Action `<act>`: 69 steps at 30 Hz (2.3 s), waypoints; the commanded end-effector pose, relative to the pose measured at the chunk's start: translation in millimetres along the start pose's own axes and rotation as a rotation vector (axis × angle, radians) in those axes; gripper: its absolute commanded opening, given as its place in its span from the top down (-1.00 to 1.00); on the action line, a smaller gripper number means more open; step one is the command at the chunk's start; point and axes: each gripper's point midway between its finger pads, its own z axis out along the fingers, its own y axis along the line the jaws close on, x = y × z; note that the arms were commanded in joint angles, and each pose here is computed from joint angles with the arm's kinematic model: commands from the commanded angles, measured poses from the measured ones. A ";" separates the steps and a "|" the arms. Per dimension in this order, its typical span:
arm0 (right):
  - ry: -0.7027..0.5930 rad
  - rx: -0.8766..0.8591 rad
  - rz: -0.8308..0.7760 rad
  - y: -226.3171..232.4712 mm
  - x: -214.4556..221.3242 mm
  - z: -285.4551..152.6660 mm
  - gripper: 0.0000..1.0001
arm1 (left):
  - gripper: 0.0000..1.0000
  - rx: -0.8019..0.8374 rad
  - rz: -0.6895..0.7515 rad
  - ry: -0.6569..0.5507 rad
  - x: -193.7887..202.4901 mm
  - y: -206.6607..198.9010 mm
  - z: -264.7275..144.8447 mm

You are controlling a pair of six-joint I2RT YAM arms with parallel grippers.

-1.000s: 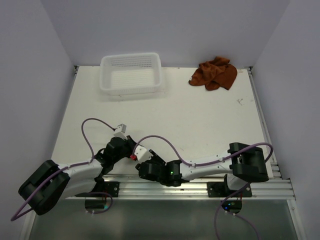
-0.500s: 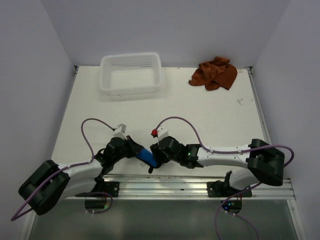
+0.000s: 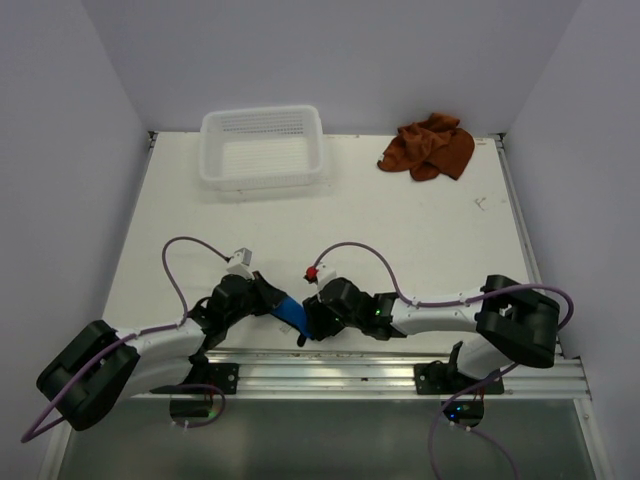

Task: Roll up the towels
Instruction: Roll the towel, then place the rolled towel into the container

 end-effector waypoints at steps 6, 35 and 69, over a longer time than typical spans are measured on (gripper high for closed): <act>0.058 0.003 0.009 -8.6 25.7 5.6 -0.03 | 0.74 -0.205 0.033 0.072 31.9 63.3 -13.0; 0.109 0.047 -0.105 -4.8 35.8 7.3 1.00 | 0.56 -0.184 0.147 -0.108 -54.7 -2.7 -30.4; -0.241 0.284 -0.279 -25.7 -244.4 0.8 1.00 | 0.60 -0.359 0.242 -0.491 -152.8 -10.1 -87.1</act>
